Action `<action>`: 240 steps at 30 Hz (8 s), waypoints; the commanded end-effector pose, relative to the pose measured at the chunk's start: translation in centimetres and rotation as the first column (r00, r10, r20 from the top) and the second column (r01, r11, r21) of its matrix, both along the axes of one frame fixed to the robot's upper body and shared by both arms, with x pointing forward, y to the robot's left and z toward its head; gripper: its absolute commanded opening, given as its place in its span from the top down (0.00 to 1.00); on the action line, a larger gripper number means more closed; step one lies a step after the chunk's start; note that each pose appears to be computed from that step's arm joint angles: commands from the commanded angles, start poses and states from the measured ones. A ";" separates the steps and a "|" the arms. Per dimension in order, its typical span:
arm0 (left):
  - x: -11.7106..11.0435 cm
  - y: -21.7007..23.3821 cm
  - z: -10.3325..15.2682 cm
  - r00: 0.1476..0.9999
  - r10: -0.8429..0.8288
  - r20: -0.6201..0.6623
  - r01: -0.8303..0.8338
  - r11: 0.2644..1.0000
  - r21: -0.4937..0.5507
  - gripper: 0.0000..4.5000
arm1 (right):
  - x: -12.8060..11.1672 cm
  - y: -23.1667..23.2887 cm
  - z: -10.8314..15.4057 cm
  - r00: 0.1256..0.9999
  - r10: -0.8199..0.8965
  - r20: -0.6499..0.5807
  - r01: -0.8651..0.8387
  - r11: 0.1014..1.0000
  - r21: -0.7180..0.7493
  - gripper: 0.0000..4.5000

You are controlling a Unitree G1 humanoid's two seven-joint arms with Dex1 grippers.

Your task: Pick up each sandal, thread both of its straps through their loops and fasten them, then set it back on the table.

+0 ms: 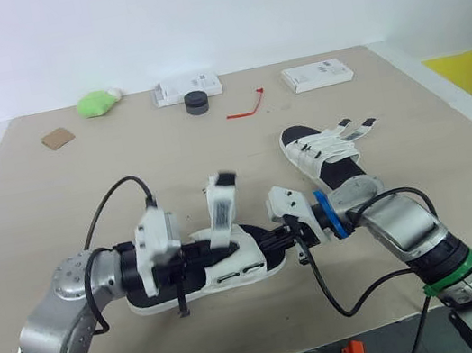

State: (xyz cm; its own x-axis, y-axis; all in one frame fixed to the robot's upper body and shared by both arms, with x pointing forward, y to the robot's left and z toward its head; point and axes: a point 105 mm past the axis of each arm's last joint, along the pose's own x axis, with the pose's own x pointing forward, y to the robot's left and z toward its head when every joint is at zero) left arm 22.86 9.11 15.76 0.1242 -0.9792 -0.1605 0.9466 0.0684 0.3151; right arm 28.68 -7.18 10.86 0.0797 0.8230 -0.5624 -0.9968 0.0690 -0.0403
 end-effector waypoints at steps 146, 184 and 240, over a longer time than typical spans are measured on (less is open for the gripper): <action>6.9 5.4 -3.7 0.530 0.213 -0.821 -0.161 0.976 0.150 0.99 | -0.5 -1.2 -2.3 0.996 -0.023 -0.081 0.014 0.994 -0.111 1.00; 4.3 4.3 1.0 0.483 0.016 -0.875 -0.156 0.985 -0.068 0.99 | 0.9 -1.7 -0.5 0.997 0.070 -0.027 -0.073 0.985 -0.159 1.00; 6.9 1.3 2.4 0.563 -0.098 -0.820 0.187 0.982 0.012 0.99 | 0.2 -0.8 -1.3 0.999 0.021 -0.045 -0.027 0.992 -0.126 1.00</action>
State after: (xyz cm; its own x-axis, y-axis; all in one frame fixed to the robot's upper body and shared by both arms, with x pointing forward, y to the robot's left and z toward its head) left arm 29.68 10.12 17.77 -0.2395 -0.9503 -0.1990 0.7884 -0.0707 -0.6111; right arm 30.13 -8.11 12.36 0.1105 0.7770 -0.6198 -0.9927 0.0555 -0.1074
